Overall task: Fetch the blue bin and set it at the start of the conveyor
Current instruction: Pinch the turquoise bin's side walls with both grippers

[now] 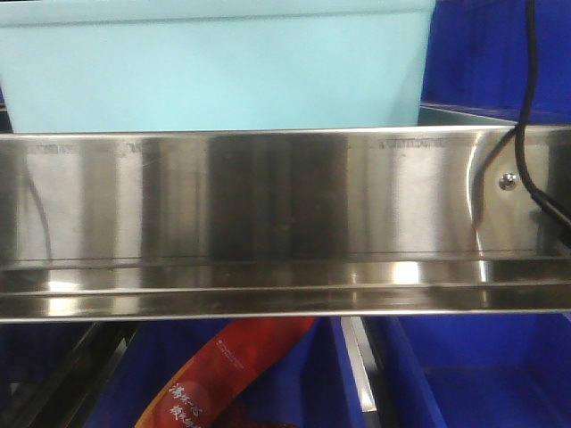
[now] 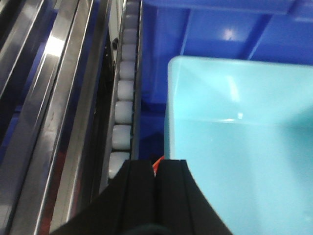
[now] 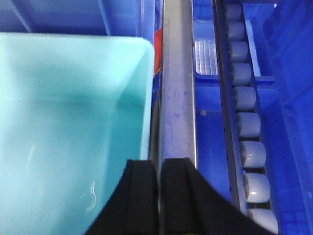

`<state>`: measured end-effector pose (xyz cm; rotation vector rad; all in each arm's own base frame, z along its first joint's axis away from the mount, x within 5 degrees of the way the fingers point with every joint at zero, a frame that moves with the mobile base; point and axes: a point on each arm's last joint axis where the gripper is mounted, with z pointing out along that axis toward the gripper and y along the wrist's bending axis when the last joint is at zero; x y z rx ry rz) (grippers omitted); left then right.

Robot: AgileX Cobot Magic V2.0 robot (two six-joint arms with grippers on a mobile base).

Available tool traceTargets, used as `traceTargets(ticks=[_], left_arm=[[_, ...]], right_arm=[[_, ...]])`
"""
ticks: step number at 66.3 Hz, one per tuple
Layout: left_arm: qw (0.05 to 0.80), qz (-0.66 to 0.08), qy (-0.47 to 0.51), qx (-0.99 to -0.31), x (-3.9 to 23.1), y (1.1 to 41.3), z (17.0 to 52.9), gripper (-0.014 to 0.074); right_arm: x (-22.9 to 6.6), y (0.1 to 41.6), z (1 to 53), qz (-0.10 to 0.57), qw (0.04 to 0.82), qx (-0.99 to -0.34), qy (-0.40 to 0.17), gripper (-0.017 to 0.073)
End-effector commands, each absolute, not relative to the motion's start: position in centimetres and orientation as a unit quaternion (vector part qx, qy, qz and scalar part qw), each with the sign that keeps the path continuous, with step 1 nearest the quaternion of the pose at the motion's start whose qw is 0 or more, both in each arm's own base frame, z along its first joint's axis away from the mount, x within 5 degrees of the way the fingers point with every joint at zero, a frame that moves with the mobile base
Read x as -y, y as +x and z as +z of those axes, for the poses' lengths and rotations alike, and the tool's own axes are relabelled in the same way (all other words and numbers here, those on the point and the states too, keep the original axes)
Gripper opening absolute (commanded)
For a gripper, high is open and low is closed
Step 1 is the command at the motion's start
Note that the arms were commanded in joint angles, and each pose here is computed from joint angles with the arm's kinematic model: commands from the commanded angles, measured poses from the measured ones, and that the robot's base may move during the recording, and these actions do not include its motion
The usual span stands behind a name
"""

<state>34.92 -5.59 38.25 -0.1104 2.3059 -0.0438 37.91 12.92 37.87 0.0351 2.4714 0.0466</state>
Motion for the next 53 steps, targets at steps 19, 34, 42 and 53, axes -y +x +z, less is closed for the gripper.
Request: traceTargets(ticks=[19, 34, 42, 53], left_arm=[[0.417, -0.023, -0.038, -0.908, 7.0, 36.1, 38.2, 0.0251], [0.376, -0.009, -0.041, -0.926, 7.4, 38.0, 36.1, 0.0225], [0.339, 0.003, -0.043, -0.940, 7.4, 38.3, 34.6, 0.0225], [0.309, 0.015, -0.046, -0.950, 7.3, 38.2, 33.8, 0.0225]], right_arm=[[-13.1, 38.5, 37.1, 0.017, 0.315, -0.949, 0.017, 0.0192], [-13.2, 39.0, 36.5, 0.020, 0.315, -0.949, 0.017, 0.0192], [-13.4, 39.4, 35.6, 0.017, 0.304, -0.952, 0.017, 0.0192], [-13.7, 40.0, 34.2, 0.016, 0.284, -0.959, 0.017, 0.0192]])
